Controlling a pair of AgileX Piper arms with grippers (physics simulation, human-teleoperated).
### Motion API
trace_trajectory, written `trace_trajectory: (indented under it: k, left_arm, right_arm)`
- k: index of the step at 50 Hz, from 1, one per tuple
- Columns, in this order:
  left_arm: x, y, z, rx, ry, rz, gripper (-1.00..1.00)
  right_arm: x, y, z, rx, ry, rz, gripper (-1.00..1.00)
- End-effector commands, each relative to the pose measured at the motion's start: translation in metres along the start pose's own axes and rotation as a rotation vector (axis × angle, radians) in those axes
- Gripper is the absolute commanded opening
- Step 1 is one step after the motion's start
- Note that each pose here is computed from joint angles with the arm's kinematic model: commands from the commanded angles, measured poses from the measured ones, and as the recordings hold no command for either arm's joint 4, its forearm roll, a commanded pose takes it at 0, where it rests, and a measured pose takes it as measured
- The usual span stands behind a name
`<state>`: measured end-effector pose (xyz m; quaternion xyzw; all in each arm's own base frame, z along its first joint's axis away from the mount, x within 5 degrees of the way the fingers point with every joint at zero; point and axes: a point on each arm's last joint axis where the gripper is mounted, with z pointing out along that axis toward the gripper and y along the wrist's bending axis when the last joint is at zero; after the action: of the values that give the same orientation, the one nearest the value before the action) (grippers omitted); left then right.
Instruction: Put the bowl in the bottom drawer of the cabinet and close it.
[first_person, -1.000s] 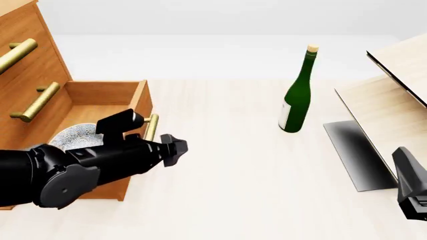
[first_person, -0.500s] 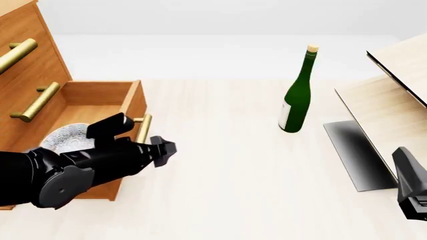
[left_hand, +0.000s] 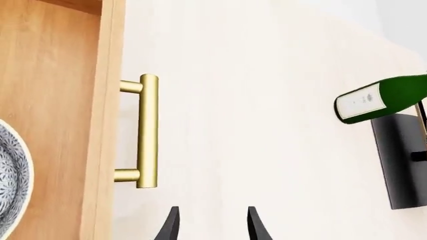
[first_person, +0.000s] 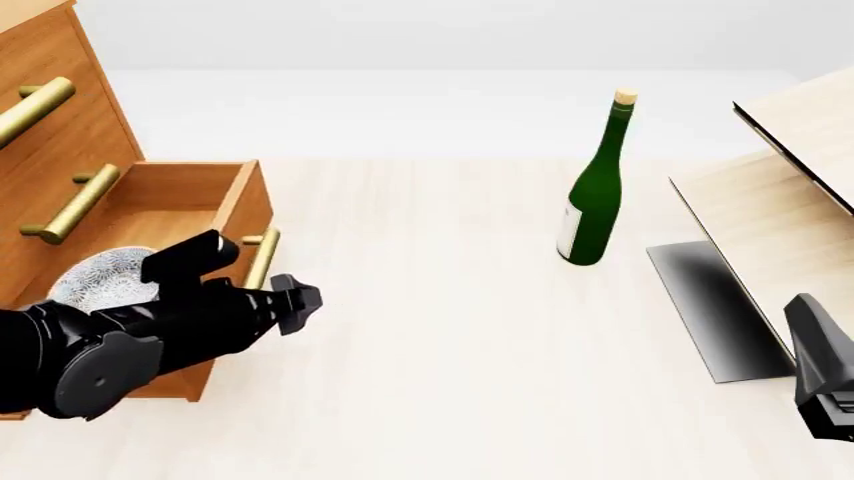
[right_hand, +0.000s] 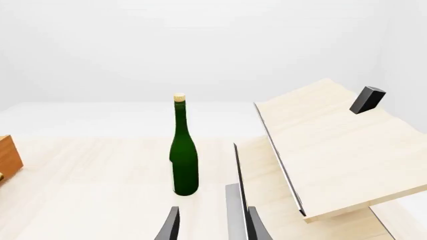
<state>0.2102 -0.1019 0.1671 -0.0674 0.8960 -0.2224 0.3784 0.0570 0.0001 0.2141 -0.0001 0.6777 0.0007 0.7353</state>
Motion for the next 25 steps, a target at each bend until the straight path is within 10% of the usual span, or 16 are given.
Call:
trace_trajectory:
  k: [1,25]
  left_arm:
    - [-0.005,0.018,-0.009,-0.066,-0.023,-0.031,1.0]
    - [-0.01,0.041,-0.015,-0.139,-0.055,-0.06,1.0]
  right_arm:
    - [0.0,0.0,0.0,0.0,0.0,0.0,1.0]
    - [0.0,0.0,0.0,0.0,0.0,0.0,1.0]
